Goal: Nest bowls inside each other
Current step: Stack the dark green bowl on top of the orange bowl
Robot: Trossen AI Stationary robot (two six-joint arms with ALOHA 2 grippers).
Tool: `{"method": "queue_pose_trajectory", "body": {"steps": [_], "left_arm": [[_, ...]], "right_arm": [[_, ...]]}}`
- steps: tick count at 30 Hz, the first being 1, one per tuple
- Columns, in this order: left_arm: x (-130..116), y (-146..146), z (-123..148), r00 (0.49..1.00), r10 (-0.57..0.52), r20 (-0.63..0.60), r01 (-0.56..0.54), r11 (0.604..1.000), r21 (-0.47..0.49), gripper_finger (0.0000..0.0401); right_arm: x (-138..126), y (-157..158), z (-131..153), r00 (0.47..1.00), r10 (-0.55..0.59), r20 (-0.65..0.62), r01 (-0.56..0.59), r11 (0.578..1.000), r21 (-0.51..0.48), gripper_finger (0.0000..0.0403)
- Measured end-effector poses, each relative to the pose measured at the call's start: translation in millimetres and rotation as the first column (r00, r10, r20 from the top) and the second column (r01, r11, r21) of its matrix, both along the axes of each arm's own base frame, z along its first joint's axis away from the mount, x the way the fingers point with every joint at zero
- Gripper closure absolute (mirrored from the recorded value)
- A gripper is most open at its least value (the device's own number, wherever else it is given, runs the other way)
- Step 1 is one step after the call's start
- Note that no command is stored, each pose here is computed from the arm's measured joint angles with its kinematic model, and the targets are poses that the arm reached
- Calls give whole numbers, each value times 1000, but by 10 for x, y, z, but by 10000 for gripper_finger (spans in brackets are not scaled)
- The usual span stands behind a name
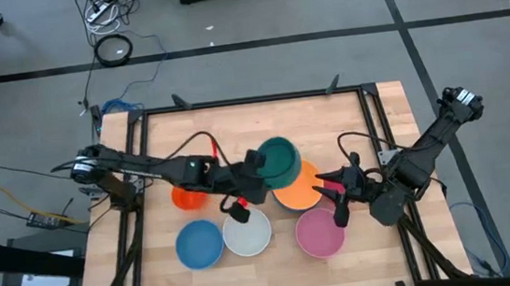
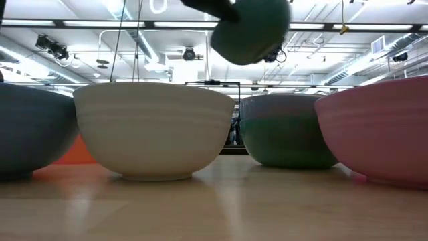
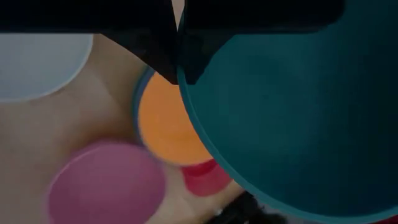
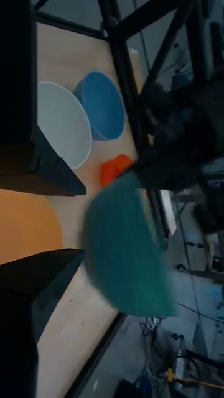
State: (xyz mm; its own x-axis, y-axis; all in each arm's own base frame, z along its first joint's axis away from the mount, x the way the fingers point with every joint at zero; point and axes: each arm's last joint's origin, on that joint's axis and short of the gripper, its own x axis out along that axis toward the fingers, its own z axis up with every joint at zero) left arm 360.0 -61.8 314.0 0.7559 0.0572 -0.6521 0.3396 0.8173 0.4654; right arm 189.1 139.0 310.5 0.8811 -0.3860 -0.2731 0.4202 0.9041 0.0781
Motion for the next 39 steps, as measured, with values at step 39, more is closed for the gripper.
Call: {"method": "queue_pose_trajectory", "body": {"steps": [39], "left_arm": [[542, -147, -537, 993, 32, -116, -50, 987, -155, 324]], "right_arm": [[-164, 197, 298, 996, 48, 76, -44, 997, -58, 266]]}}
